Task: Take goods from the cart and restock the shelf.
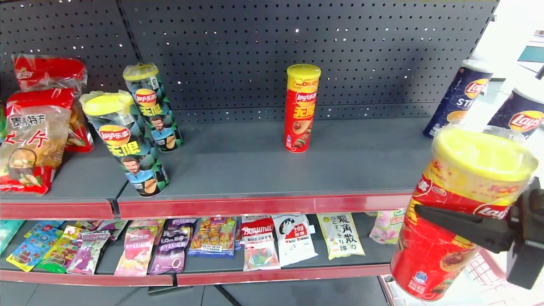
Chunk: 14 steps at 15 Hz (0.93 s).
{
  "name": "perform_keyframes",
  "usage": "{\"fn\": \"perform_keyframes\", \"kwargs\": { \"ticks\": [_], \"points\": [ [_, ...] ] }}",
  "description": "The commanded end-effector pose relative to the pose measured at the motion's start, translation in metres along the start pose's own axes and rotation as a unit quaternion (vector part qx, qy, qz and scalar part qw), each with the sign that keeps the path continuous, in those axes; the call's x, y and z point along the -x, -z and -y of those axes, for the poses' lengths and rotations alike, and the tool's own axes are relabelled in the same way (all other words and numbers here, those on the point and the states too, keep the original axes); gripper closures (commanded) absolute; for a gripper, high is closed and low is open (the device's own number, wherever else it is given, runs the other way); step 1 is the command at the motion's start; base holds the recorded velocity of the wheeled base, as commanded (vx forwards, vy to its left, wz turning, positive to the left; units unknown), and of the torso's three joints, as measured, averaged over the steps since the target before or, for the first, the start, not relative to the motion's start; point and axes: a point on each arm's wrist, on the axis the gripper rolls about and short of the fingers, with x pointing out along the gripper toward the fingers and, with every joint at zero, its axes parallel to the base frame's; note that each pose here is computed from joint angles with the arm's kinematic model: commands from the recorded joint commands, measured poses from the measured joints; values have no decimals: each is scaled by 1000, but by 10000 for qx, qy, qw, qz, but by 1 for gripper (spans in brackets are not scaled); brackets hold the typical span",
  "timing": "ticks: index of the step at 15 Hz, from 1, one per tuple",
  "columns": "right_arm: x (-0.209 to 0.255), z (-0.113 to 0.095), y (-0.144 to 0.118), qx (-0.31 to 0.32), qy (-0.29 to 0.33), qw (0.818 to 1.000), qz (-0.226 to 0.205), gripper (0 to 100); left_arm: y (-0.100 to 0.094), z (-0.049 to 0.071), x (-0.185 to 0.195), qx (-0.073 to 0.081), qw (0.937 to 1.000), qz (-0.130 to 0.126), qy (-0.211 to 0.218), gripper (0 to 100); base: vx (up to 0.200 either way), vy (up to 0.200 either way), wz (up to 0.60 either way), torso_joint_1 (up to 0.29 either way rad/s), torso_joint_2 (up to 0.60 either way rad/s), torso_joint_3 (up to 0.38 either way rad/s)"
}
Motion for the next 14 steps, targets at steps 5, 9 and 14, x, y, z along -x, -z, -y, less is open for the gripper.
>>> {"fn": "perform_keyframes", "kwargs": {
  "ticks": [5, 9, 14],
  "points": [
    [-1, 0, 1, -5, 8, 10000, -27, 100, 0, 0, 0, 5, 10000, -4, -7, 0, 200, 0, 0, 10, 1, 3],
    [-1, 0, 1, -5, 8, 10000, -27, 100, 0, 0, 0, 5, 10000, -4, -7, 0, 0, 0, 0, 0, 0, 0],
    [-2, 0, 1, -9, 6, 10000, -50, 100, 0, 0, 0, 5, 10000, -4, -7, 0, 0, -120, 0, -5, 1, 0]
  ]
}}
